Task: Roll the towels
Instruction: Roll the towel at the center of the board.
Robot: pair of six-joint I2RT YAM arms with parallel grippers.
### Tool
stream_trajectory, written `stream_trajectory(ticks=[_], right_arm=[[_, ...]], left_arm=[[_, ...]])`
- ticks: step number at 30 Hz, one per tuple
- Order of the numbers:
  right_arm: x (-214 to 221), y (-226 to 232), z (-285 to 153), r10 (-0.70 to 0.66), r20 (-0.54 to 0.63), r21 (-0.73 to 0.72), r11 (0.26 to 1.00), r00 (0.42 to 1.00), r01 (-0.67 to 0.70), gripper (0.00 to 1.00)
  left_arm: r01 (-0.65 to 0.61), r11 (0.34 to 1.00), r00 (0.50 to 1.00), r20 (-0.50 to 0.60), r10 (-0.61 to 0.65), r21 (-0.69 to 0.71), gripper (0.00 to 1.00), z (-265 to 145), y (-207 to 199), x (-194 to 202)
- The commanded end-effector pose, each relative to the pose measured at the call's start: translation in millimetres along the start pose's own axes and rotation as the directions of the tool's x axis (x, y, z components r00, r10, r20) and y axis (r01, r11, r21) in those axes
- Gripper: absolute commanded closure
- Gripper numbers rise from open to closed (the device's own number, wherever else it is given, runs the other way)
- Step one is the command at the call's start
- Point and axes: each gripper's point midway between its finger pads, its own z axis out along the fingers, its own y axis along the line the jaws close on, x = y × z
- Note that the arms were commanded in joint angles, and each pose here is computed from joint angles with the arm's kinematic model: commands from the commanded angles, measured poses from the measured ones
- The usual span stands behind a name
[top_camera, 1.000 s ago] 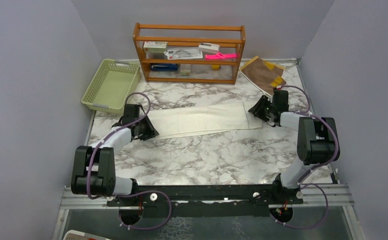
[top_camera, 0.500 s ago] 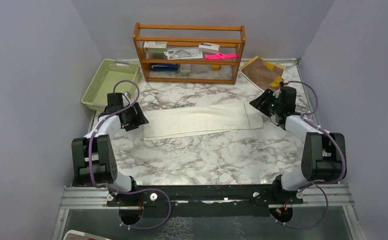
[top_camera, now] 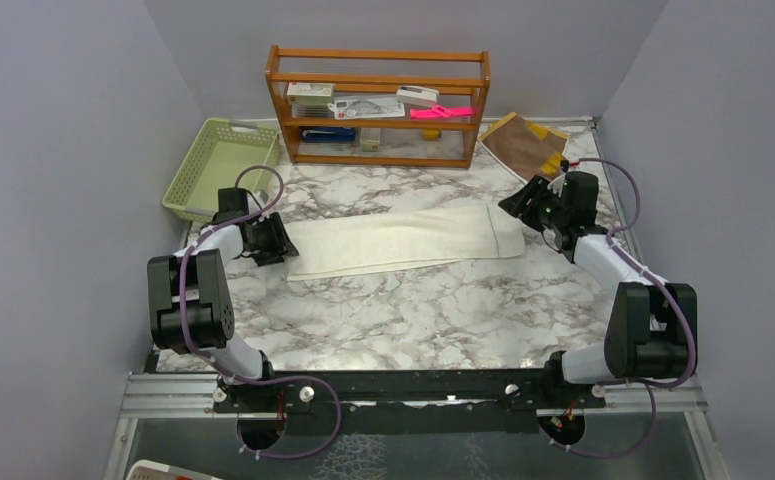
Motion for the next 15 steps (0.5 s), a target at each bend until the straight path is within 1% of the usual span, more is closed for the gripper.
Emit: stream_trajectory(ticks=[1, 7, 11, 13, 15], right_arm=[[2, 6, -8, -0.025, -0.009, -0.032, 0.999, 1.000, 0.025, 0.51], [6, 5, -6, -0.029, -0.022, -0.040, 0.999, 0.999, 0.028, 0.51], [9, 5, -6, -0.029, -0.033, -0.049, 0.998, 0.999, 0.028, 0.51], [9, 5, -6, -0.033, -0.035, -0.046, 0.998, 0.999, 0.031, 0.51], [9, 6, -7, -0.033, -0.035, -0.047, 0.998, 0.999, 0.032, 0.51]], left_arm=[[0.010, 1.000, 0.997, -0.071, -0.010, -0.001, 0.56, 8, 3, 18], [0.005, 1.000, 0.994, -0.107, -0.004, 0.002, 0.79, 15, -2, 26], [-0.005, 1.000, 0.996, -0.088, 0.004, -0.011, 1.00, 12, -2, 22], [-0.019, 0.998, 0.998, -0.057, 0.016, -0.052, 1.00, 7, 3, 17], [-0.028, 0.989, 1.000, -0.013, 0.027, -0.142, 1.00, -4, 14, 7]])
